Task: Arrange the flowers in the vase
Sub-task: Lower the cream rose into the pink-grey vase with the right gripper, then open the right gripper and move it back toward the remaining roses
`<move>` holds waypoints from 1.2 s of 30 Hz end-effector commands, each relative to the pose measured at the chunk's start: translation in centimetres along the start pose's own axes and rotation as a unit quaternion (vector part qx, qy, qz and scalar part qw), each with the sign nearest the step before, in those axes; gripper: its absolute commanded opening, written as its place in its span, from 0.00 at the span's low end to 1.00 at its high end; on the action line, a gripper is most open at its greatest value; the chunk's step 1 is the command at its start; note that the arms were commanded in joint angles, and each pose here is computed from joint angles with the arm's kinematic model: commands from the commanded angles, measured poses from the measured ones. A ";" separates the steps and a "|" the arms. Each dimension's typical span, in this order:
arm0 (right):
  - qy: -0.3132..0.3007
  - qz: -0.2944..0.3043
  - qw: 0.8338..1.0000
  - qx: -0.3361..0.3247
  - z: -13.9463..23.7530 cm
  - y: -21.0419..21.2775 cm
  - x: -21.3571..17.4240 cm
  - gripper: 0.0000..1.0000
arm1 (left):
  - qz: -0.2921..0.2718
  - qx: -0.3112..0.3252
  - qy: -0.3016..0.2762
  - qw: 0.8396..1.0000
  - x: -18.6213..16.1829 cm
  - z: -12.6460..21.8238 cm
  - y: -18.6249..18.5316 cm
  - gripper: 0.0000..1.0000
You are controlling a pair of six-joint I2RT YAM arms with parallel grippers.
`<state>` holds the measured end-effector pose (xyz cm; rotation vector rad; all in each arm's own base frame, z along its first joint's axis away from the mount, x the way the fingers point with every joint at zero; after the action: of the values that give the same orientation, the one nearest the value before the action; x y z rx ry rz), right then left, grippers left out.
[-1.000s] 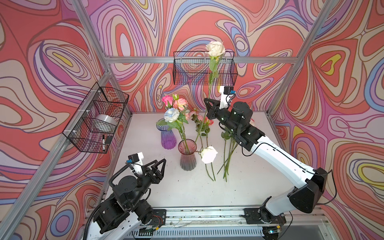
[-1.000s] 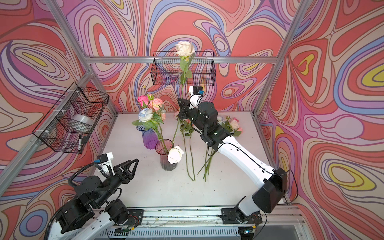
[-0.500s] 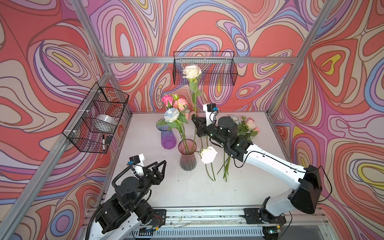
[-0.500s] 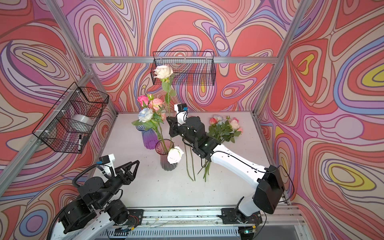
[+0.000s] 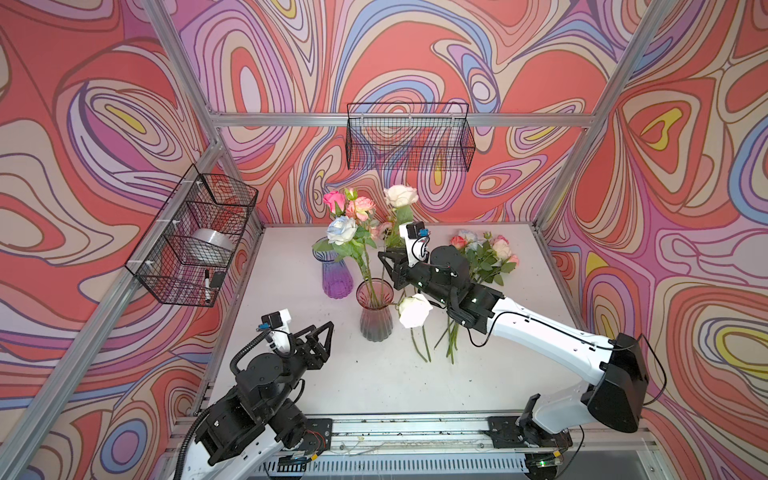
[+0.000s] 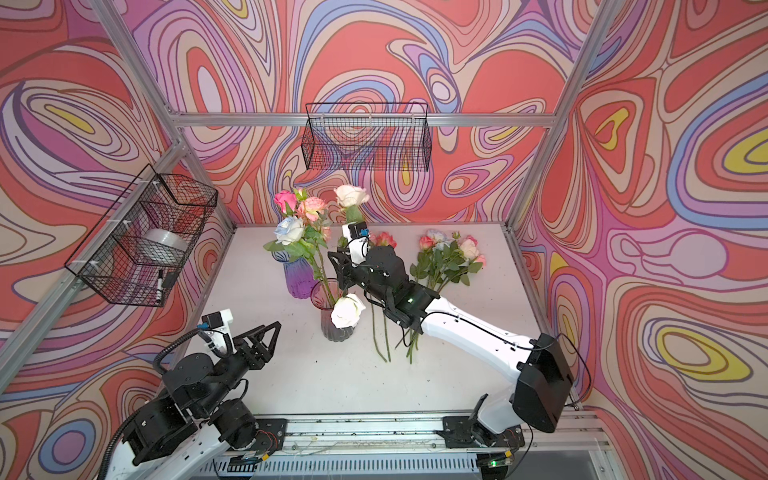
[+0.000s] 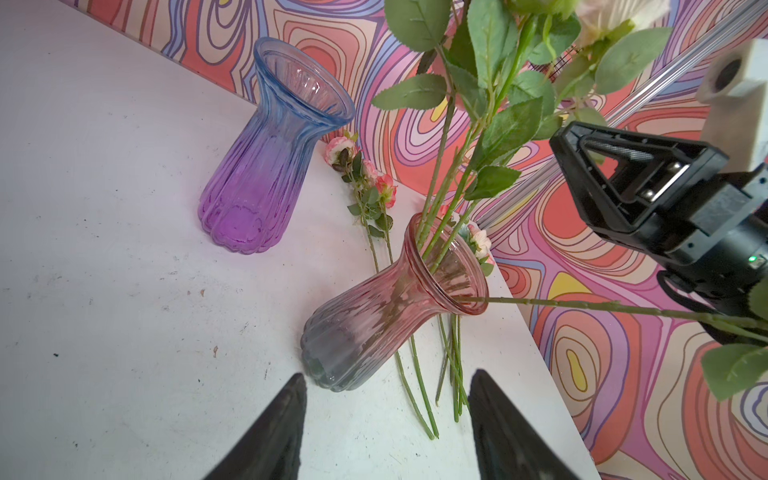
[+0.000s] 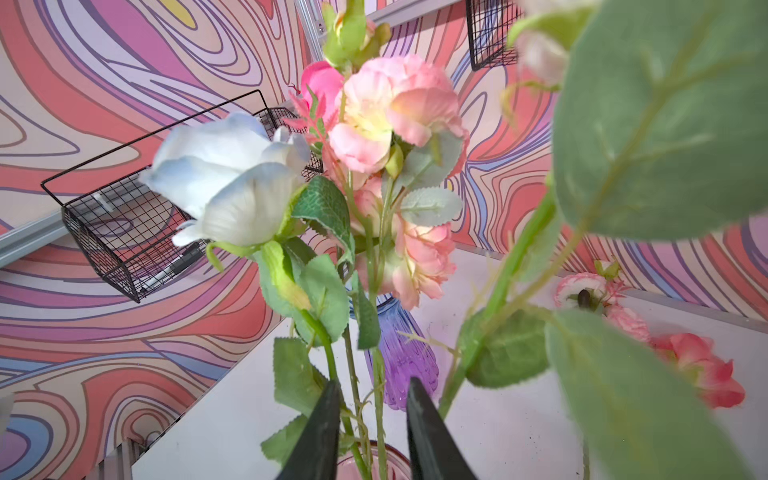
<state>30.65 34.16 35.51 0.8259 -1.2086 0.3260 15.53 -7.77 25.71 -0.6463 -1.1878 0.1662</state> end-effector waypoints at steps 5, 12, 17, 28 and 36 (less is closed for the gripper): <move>0.011 0.000 1.000 -0.017 2.2 -0.3 -0.1 0.30 | 0.010 -0.002 -0.001 1.000 -0.1 -0.4 -0.1 0.63; 0.008 -0.009 0.999 -0.043 4.6 -1.2 0.2 0.31 | 0.015 -0.013 0.005 1.000 -0.3 -1.0 -0.6 0.62; -0.005 -0.011 0.994 -0.104 7.2 -3.2 0.1 0.31 | 0.014 -0.028 0.028 0.999 -1.0 -1.9 -1.4 0.61; 0.033 -0.097 0.962 -0.254 11.8 -14.1 -3.0 0.33 | -0.017 -0.017 0.049 0.998 -2.0 -4.2 -1.6 0.62; 0.097 -0.229 0.925 -0.287 12.3 -20.8 -7.1 0.33 | 0.029 0.050 0.048 0.997 -3.1 -4.7 0.8 0.62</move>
<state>33.11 12.27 24.84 0.4369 -0.9673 -0.2765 18.36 -11.20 22.77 -0.6299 -1.0690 0.1456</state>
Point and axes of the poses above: each gripper's point midway between its finger pads, its own z axis back along the fingers, its own y axis along the line the jaws close on, x = y × z, the point moved 3 cm from there along z, back along the fingers, and after that the axes turned 6 degrees about -z, right-handed, at the moved point
